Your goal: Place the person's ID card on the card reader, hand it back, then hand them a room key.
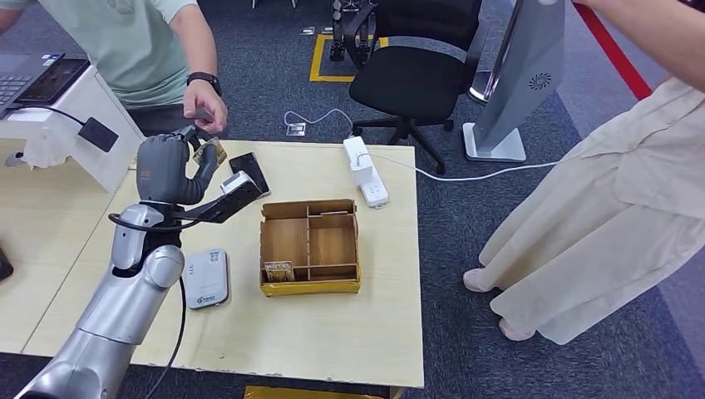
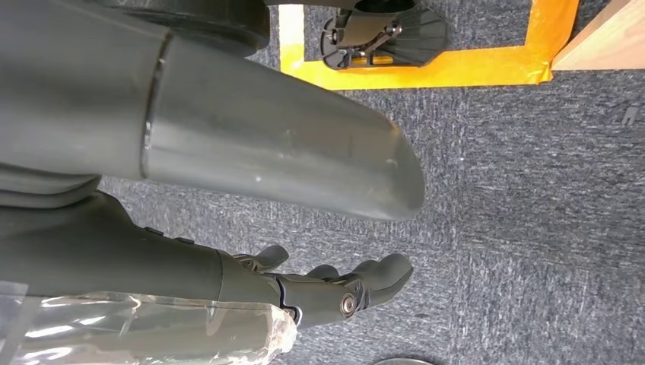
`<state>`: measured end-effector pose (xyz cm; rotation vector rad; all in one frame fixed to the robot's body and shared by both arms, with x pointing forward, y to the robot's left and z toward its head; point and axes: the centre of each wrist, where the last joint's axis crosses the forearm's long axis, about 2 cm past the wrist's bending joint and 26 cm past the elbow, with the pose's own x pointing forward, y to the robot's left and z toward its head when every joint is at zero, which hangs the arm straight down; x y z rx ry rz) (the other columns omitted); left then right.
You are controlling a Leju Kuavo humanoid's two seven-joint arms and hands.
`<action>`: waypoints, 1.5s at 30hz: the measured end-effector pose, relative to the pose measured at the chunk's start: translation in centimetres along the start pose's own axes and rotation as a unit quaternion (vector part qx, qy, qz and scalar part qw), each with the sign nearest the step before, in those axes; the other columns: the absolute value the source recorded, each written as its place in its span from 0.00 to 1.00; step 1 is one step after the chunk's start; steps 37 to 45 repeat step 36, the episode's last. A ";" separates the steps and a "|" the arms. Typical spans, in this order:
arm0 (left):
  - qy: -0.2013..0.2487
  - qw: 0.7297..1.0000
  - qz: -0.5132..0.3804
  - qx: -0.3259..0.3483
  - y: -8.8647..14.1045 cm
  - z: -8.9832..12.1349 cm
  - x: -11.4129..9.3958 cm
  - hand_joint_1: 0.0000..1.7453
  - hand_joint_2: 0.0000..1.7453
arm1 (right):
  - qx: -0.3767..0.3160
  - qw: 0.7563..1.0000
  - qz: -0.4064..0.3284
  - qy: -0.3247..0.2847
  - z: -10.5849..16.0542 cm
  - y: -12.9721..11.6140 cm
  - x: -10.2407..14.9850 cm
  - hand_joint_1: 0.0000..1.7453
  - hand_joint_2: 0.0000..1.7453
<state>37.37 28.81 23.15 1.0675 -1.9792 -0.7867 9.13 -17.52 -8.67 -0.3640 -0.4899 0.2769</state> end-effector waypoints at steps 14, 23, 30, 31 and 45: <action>0.026 0.999 0.009 0.025 -0.5 -2.2 0.2 1.00 1.00 | 0.004 1.000 0.002 0.003 0.0 0.0 0.1 0.00 0.00; 0.053 0.996 -0.006 0.078 -1.1 -3.3 0.9 1.00 1.00 | 0.006 1.000 0.002 0.011 -0.1 0.0 0.3 0.00 0.00; 0.062 0.991 -0.010 0.118 -1.4 -3.8 1.3 1.00 1.00 | 0.007 1.000 0.002 0.012 -0.1 0.0 0.5 0.00 0.00; 0.063 0.991 -0.011 0.121 -1.4 -3.8 1.3 1.00 1.00 | 0.007 1.000 0.002 0.013 -0.1 0.0 0.5 0.00 0.00; 0.073 0.988 -0.004 0.133 -1.7 -3.9 1.5 1.00 1.00 | 0.007 1.000 0.002 0.017 -0.1 0.0 0.6 0.00 0.00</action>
